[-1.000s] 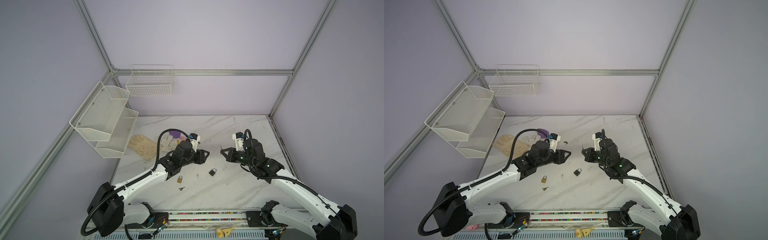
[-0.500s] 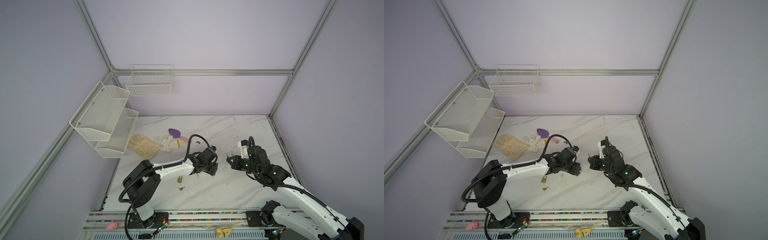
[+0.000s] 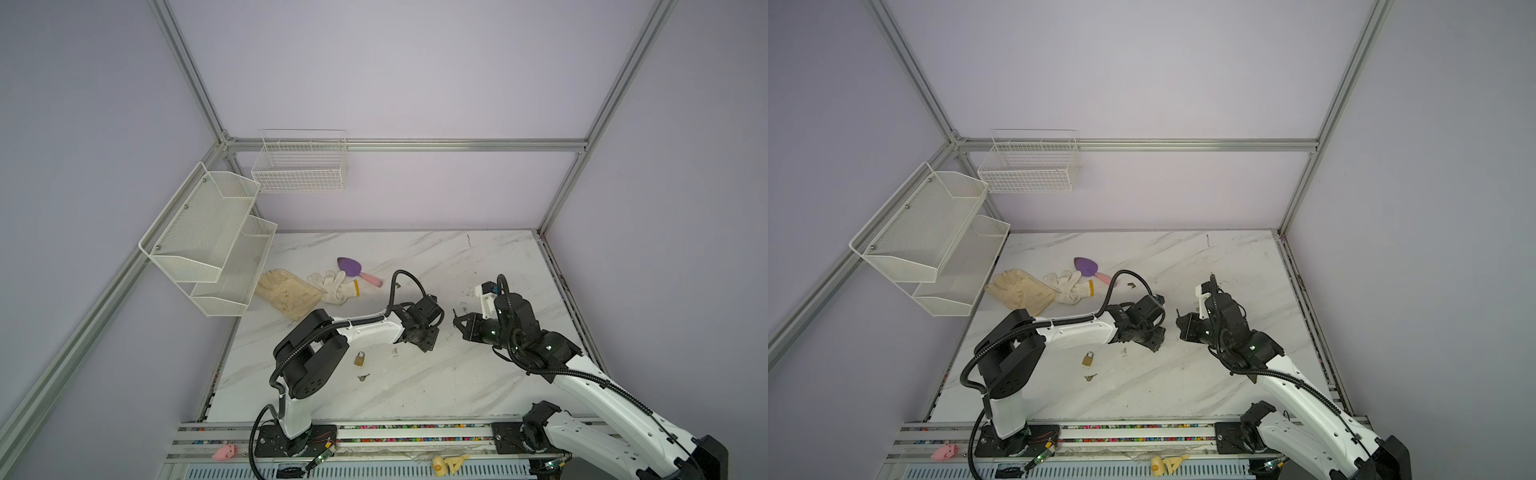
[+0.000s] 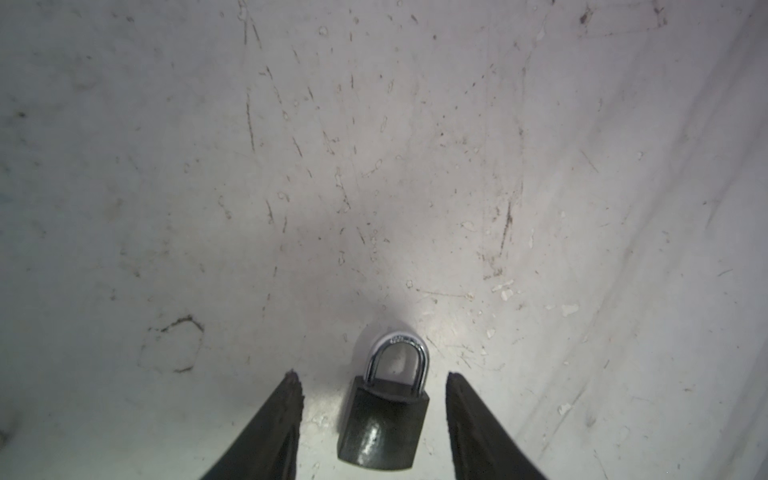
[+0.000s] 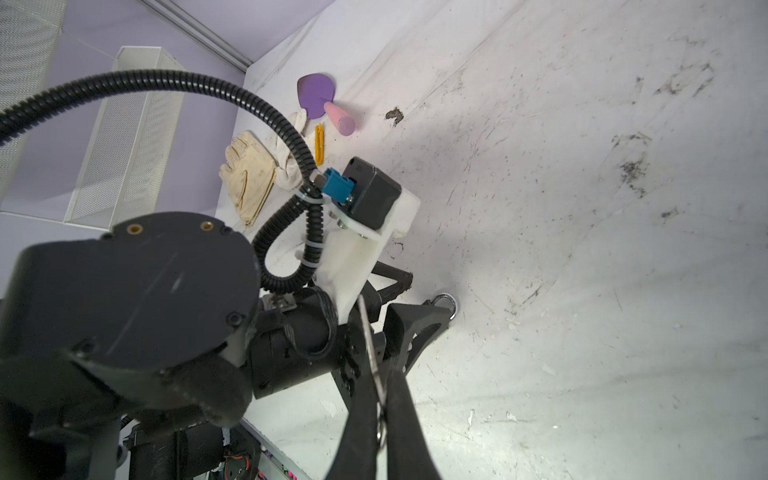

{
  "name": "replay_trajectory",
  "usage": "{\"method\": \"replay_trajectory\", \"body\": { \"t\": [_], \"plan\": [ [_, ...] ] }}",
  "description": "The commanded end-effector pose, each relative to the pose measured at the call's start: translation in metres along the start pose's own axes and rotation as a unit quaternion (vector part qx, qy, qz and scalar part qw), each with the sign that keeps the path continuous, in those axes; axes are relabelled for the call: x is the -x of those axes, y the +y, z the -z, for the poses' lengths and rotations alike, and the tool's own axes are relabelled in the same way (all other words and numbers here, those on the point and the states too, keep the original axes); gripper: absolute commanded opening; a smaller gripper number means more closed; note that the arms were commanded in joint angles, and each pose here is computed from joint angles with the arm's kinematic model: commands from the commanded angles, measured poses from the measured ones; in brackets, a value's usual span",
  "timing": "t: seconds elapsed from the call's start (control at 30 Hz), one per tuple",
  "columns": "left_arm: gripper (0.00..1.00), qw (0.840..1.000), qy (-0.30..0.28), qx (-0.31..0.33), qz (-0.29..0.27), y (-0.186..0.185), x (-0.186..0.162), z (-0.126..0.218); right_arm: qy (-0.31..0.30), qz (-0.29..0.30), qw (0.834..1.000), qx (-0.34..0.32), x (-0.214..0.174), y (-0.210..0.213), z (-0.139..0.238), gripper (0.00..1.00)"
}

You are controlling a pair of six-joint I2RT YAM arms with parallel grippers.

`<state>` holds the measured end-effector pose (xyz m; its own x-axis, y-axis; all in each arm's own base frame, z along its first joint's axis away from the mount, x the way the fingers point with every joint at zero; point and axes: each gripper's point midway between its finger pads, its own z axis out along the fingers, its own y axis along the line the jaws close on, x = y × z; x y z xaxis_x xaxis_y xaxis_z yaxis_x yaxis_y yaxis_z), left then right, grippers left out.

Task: Unlock with the key
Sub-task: 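Lower the left gripper over the black padlock while the right gripper moves aside, then close the left gripper on the black padlock body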

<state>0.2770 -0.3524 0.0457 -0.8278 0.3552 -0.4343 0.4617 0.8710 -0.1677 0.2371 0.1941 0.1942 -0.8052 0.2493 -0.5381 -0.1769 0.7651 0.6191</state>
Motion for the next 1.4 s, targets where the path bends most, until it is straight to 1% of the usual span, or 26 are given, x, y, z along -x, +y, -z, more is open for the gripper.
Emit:
{"method": "replay_trajectory", "body": {
  "t": [0.0, 0.1, 0.27, 0.37, 0.5, 0.73, 1.13, 1.37],
  "plan": [
    [0.55, 0.999, -0.027, -0.017, 0.001, -0.021, 0.024, 0.013, -0.001, 0.005, 1.000, -0.012, 0.000, -0.005, 0.002, 0.00],
    [0.55, 1.000, -0.012, -0.009, 0.002, -0.023, 0.016, 0.008, -0.003, 0.008, 1.000, -0.012, 0.000, -0.005, 0.003, 0.00],
    [0.54, 1.000, -0.013, 0.015, 0.003, -0.025, 0.011, 0.007, -0.005, 0.013, 1.000, -0.013, 0.001, -0.005, 0.003, 0.00],
    [0.52, 0.999, -0.004, 0.035, 0.008, -0.023, 0.006, 0.003, -0.002, 0.015, 1.000, -0.014, 0.001, -0.005, 0.002, 0.00],
    [0.48, 0.998, 0.003, 0.066, 0.008, -0.020, 0.001, 0.000, -0.004, 0.017, 1.000, -0.016, 0.001, -0.006, 0.003, 0.00],
    [0.44, 0.995, 0.002, 0.103, 0.010, -0.017, -0.002, -0.004, -0.005, 0.020, 1.000, -0.016, 0.001, -0.006, 0.003, 0.00],
    [0.37, 0.993, 0.014, 0.118, 0.004, -0.012, -0.009, -0.006, -0.014, 0.023, 1.000, -0.016, 0.005, -0.005, 0.007, 0.00],
    [0.30, 0.993, 0.008, 0.120, 0.010, -0.012, -0.007, -0.004, -0.023, 0.023, 0.999, -0.012, 0.007, -0.002, 0.013, 0.00]
  ]
}}
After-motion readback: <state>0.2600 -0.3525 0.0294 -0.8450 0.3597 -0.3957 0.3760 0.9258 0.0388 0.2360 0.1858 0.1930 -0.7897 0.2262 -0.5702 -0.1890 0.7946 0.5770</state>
